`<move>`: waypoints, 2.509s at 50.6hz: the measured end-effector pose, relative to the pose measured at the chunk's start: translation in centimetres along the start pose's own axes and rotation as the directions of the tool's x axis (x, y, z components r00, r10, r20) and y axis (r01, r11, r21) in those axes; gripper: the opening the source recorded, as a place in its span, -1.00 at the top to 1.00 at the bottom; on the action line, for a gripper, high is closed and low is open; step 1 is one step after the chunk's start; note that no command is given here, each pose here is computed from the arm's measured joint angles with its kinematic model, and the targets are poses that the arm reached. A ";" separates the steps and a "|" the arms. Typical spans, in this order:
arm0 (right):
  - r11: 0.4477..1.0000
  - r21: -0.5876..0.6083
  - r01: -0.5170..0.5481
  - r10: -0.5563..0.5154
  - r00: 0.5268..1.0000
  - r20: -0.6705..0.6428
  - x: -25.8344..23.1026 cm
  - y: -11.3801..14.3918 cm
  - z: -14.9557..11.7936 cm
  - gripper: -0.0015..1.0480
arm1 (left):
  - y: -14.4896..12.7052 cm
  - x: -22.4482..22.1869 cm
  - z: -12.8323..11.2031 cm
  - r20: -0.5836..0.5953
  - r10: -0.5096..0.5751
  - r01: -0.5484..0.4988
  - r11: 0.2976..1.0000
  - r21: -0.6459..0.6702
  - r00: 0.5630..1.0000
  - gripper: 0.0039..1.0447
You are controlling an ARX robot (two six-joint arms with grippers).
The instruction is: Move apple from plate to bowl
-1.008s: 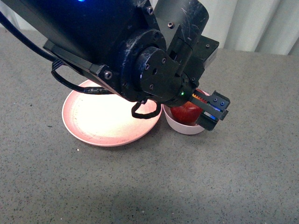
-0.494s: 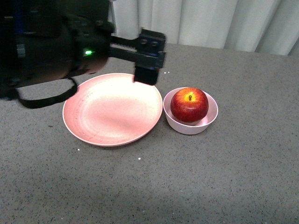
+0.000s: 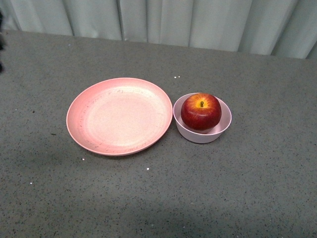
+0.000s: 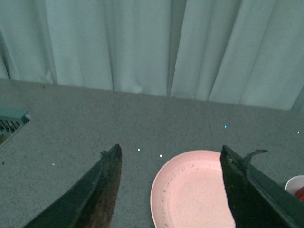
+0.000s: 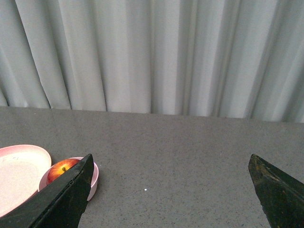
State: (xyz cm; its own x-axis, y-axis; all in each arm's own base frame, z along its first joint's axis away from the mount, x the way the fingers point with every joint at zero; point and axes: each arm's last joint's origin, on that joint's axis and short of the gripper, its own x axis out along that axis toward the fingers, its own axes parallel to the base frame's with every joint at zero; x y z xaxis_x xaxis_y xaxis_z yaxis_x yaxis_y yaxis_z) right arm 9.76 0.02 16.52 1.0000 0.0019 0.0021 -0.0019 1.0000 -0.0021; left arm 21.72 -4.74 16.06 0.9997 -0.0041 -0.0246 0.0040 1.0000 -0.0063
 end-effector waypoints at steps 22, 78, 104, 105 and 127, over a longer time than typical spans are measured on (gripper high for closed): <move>1.000 0.000 -0.001 0.001 1.000 0.000 0.0 0.0 0.0 -0.82 | 3.2 -5.3 0.0 0.009 -0.003 0.003 1.000 0.002 1.000 0.93; 1.000 0.000 -0.001 0.001 1.000 0.000 0.0 0.0 0.0 -0.82 | 4.7 -10.0 1.1 0.048 0.003 -0.003 1.000 0.001 0.999 0.93; 1.000 0.000 -0.001 0.001 1.000 0.000 0.0 0.0 0.0 -0.82 | 4.7 -11.1 1.0 0.047 0.003 -0.003 1.000 0.001 0.999 0.93; 1.000 0.000 -0.001 0.001 1.000 0.000 0.0 0.0 0.0 -0.82 | 4.7 -11.2 0.9 0.042 0.003 -0.004 1.000 0.001 0.999 0.93; 1.000 0.000 -0.001 0.001 1.000 0.000 0.0 0.0 0.0 -0.82 | 4.7 -12.1 0.7 0.042 0.001 -0.001 1.000 0.002 0.999 -0.39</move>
State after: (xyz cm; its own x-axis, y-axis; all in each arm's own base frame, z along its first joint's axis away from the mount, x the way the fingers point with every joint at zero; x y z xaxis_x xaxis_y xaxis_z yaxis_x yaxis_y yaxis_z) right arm 9.76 0.02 16.52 1.0000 0.0027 0.0021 -0.0027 1.0000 -0.0021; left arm 9.68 -0.02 17.01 0.9999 -0.0027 0.0170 0.0028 1.0000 -0.0048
